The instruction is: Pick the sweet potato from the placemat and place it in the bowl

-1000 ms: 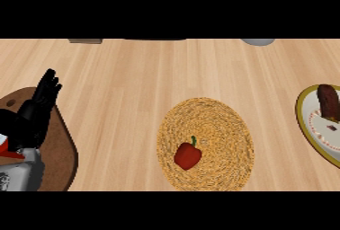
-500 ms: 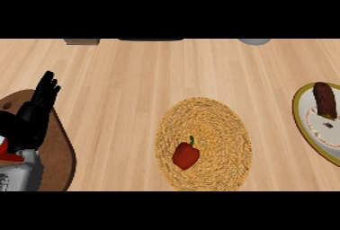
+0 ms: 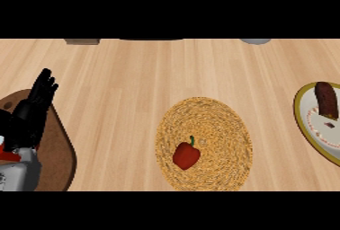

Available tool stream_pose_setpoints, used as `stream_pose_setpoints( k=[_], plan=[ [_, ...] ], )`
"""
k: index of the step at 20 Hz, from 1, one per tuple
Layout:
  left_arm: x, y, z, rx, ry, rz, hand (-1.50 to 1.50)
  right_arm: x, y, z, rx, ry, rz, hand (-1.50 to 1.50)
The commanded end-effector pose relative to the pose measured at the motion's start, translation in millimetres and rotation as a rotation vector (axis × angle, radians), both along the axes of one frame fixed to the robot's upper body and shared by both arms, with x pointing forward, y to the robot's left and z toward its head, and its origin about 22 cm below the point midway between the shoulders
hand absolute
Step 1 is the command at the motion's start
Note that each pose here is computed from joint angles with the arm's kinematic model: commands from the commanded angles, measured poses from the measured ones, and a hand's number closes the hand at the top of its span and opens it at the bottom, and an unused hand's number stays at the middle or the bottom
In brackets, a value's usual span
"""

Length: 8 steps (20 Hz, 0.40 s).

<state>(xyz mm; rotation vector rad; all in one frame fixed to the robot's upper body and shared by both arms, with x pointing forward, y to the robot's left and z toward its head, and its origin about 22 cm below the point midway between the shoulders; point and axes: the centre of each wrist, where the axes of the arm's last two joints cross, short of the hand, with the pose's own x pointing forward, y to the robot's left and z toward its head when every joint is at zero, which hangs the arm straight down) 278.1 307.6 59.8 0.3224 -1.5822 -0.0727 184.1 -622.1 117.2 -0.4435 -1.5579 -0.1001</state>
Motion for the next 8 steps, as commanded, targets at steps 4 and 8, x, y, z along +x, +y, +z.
stream_pose_setpoints(
  k=[4, 8],
  plan=[
    [-6.9, -4, -7, -0.008, 0.003, 0.004, 0.00, -41, -19, 13, 0.101, -0.101, 0.134, -1.50],
    [-13.5, 3, -10, -0.018, 0.030, 0.012, 0.00, -46, -20, 11, 0.126, -0.128, 0.152, -1.50]
  ],
)
